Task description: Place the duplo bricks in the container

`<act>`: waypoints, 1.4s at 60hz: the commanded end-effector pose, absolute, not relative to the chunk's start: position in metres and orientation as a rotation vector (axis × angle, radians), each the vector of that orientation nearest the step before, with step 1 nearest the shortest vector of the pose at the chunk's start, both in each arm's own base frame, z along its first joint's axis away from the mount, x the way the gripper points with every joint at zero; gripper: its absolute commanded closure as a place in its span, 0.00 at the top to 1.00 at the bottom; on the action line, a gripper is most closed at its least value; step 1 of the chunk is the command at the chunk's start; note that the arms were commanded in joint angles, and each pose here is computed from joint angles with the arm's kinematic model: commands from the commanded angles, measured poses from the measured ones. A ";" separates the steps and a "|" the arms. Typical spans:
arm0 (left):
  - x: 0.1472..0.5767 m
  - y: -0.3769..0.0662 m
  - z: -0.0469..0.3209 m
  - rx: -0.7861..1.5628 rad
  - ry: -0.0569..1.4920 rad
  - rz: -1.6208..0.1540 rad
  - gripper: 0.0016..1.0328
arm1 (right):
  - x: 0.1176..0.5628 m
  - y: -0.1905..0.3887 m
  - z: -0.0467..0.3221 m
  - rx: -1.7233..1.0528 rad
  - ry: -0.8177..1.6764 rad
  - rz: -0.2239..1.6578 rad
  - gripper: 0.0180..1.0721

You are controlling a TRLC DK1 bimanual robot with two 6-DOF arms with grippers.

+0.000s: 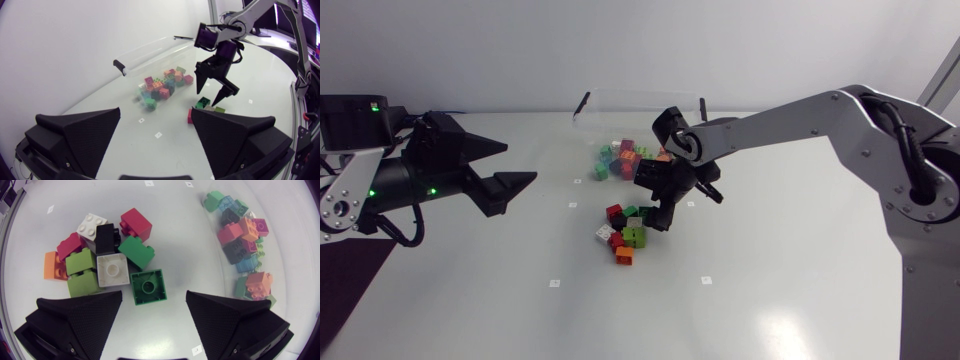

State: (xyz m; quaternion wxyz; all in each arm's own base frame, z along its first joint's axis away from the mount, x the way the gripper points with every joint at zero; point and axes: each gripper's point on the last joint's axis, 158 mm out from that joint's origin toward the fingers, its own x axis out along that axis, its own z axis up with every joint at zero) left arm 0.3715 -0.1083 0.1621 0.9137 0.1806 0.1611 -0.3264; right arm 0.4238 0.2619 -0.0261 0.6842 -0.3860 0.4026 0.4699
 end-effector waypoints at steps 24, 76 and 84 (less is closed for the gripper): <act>0.325 -0.133 0.071 0.455 0.582 -0.904 0.95 | 0.408 0.269 -0.051 -0.905 0.978 1.147 0.34; 0.331 -0.228 0.001 0.506 0.603 -0.999 0.95 | 0.360 0.222 0.058 -0.638 0.852 1.094 0.30; 0.311 -0.244 0.006 0.620 0.566 -1.174 0.94 | 0.357 0.216 0.058 -0.629 0.855 1.089 0.30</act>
